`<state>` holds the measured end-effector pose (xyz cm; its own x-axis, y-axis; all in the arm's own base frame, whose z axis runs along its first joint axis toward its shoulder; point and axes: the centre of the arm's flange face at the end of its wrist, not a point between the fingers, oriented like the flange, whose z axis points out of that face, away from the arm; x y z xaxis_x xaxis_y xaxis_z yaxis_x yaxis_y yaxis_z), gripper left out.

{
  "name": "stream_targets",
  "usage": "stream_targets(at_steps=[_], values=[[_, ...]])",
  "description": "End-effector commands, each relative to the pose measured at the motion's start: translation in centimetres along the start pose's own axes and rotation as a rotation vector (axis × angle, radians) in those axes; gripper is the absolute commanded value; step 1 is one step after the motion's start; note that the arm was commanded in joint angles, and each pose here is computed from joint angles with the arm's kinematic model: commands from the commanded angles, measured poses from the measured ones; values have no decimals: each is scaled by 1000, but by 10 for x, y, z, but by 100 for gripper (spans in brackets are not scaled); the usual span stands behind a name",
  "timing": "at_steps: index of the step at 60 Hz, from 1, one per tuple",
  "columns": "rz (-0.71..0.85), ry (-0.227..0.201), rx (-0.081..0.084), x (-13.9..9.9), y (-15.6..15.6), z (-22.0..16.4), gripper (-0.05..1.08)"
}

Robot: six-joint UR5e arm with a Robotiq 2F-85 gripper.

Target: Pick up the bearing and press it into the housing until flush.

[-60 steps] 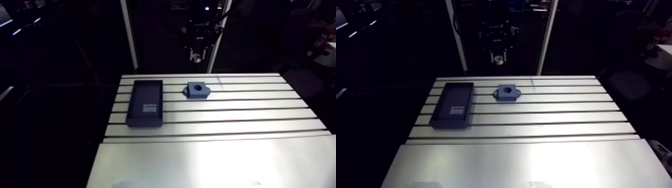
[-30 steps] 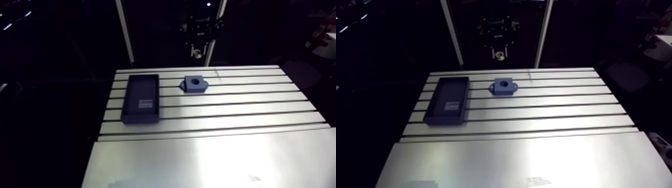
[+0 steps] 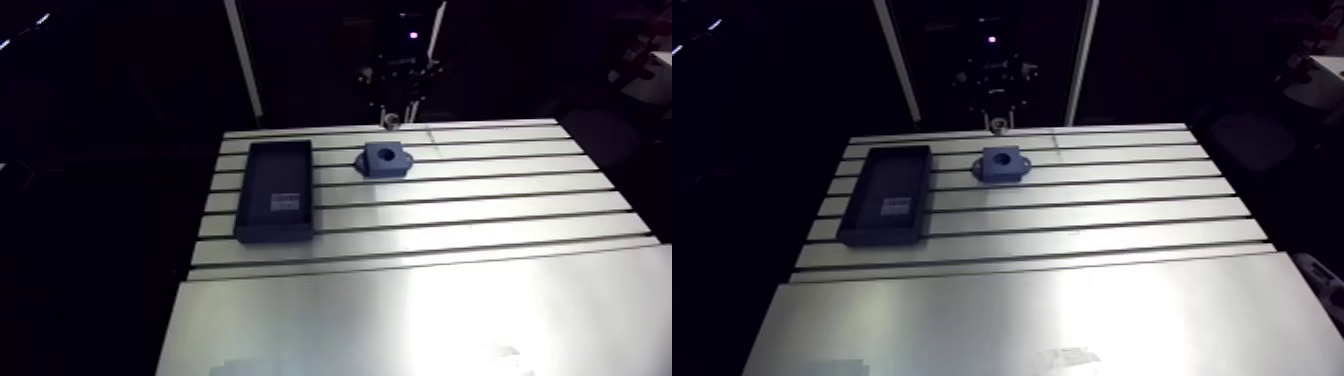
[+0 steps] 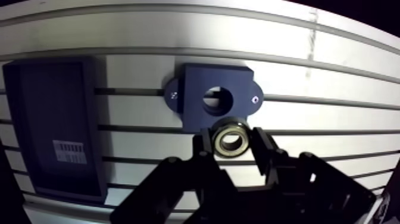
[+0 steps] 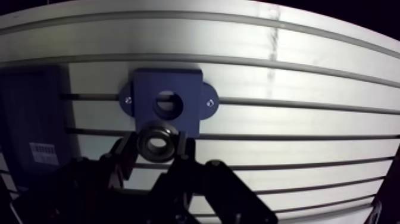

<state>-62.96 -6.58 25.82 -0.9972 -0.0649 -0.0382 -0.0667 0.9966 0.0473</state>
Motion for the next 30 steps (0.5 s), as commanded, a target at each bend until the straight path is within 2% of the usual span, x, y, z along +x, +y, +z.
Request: stream_targets(at_steps=[1,17,30], values=[[6,-9,2,3,3,18,69],[-2,-33,6,7,2,38,69],[-2,-34,6,12,3,46,69]])
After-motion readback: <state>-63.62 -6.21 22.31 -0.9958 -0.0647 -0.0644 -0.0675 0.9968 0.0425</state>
